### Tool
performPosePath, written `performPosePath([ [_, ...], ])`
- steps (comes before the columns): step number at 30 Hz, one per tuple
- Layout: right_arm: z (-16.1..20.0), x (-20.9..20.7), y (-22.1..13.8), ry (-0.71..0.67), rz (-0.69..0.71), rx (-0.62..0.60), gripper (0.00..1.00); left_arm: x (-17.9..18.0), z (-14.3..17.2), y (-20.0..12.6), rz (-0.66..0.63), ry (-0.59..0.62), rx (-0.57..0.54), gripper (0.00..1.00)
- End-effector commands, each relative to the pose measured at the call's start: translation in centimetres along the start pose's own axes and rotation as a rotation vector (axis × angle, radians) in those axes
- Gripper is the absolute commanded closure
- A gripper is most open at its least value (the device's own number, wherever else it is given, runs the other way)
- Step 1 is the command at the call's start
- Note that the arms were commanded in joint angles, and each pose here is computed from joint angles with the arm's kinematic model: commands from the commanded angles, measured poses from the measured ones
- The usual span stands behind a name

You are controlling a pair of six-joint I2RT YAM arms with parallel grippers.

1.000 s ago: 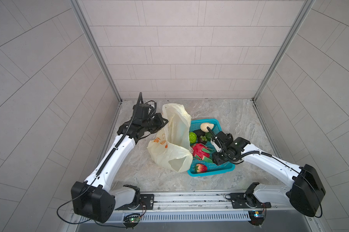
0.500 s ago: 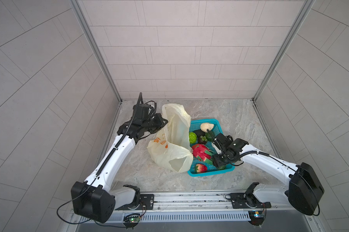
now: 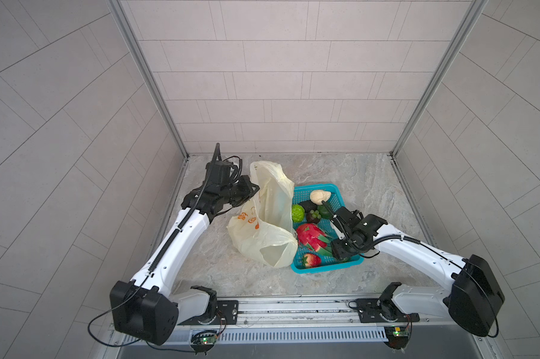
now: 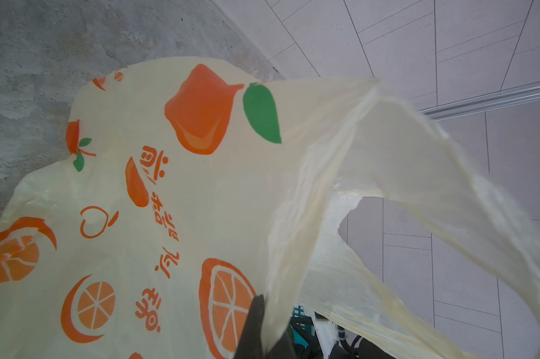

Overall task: Place the fruits into the plastic bag
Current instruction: Place the fruit in the bin, then pick up the fruit from the bin.

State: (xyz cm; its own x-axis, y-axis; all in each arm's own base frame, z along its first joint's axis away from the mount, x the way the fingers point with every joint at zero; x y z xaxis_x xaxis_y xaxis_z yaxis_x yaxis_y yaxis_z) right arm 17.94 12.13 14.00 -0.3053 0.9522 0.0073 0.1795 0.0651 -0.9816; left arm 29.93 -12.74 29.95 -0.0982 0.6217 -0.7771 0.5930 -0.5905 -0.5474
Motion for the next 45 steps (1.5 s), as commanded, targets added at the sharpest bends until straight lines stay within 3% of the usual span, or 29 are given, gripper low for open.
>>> performPosePath([
  [1,0.4,-0.6,-0.9,0.008,0.033,-0.009,0.39,0.2,-0.1,-0.1,-0.012,0.005,-0.004,1.00],
  [5,0.5,-0.2,-0.5,-0.003,0.008,0.015,0.44,0.2,-0.2,0.0,-0.010,0.005,-0.003,1.00],
  [20,0.6,0.8,2.9,-0.030,-0.020,0.135,0.44,0.2,-0.1,-0.1,-0.013,0.006,-0.006,1.00],
  [22,0.5,0.8,3.2,-0.040,-0.018,0.142,0.47,0.0,-0.2,-0.2,-0.011,0.010,-0.009,1.00],
  [24,0.3,0.7,3.1,-0.050,-0.008,0.132,0.56,-0.1,-0.2,-0.3,-0.010,0.014,-0.009,1.00],
  [26,-0.1,0.4,2.6,-0.050,0.016,0.098,0.69,-0.2,-0.2,-0.4,-0.009,0.016,-0.009,1.00],
  [29,-0.5,0.1,1.4,-0.038,0.024,0.034,0.78,-0.1,-0.2,-0.4,-0.010,0.016,-0.006,1.00],
  [38,-2.1,-0.3,-4.9,-0.055,0.009,-0.196,0.79,-0.2,-0.3,-0.1,-0.009,0.002,0.001,1.00],
  [45,-4.9,3.3,-12.5,-0.186,-0.278,-0.511,0.80,0.2,-0.2,0.1,-0.015,-0.002,0.005,1.00],
])
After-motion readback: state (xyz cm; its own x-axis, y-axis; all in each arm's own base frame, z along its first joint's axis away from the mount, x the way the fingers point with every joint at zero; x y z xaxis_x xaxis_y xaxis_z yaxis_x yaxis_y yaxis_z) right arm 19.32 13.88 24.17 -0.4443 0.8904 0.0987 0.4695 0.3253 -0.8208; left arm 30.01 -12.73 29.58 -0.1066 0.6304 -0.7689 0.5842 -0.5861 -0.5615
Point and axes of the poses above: each gripper's point midway between its finger pads, its own y axis out along the fingers, its own x axis along the line the jaws close on, z = x × y, the point moved 6 cm from there along -y, back along the fingers, and after that the axes turned 2 degrees about -y, right-handed, at the moved point
